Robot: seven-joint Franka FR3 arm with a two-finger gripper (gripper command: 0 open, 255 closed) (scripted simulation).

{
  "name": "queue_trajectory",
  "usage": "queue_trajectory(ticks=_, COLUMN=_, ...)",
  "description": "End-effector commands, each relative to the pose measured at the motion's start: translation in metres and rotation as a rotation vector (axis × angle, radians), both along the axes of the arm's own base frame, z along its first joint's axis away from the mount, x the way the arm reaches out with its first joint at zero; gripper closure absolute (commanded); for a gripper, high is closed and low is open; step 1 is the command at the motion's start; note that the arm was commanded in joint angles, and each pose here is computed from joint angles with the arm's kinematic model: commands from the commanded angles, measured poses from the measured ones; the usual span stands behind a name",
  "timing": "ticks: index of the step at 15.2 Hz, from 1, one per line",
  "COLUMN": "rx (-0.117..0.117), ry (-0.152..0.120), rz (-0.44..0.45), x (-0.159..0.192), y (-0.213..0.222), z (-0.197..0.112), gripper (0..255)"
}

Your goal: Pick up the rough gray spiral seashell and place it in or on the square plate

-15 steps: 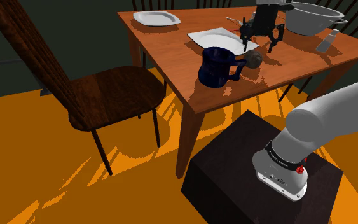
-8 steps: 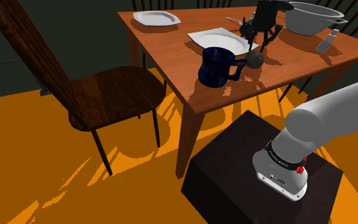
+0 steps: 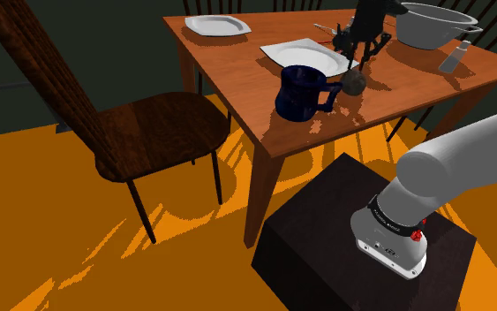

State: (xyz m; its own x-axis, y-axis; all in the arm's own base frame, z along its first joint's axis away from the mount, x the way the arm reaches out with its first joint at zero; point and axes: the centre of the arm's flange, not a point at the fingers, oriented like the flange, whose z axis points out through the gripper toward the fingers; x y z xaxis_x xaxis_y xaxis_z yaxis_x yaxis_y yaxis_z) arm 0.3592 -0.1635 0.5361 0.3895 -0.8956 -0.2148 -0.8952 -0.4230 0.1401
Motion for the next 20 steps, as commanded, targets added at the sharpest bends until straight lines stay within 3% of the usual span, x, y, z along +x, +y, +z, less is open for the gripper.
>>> queue_trajectory(ticks=1, rx=0.023, ry=0.051, rz=0.003, x=-0.005, y=0.003, z=0.002, gripper=255)
queue_trajectory(ticks=2, rx=0.023, ry=0.051, rz=0.003, x=-0.005, y=0.003, z=0.007, gripper=255)
queue_trajectory(ticks=3, rx=0.012, ry=0.027, rz=0.002, x=-0.003, y=0.002, z=0.008, gripper=255)
queue_trajectory(ticks=4, rx=0.012, ry=0.027, rz=0.002, x=-0.003, y=0.002, z=0.008, gripper=0)
queue_trajectory(ticks=7, rx=-0.108, ry=-0.064, rz=0.191, x=-0.039, y=0.056, z=0.003, gripper=0)
queue_trajectory(ticks=8, rx=-0.132, ry=-0.082, rz=0.229, x=-0.047, y=0.065, z=0.001, gripper=0)
queue_trajectory(ticks=15, rx=-0.132, ry=-0.082, rz=0.229, x=-0.053, y=0.064, z=-0.036, gripper=0)
queue_trajectory(ticks=20, rx=-0.132, ry=-0.082, rz=0.229, x=-0.053, y=0.064, z=-0.039, gripper=0)
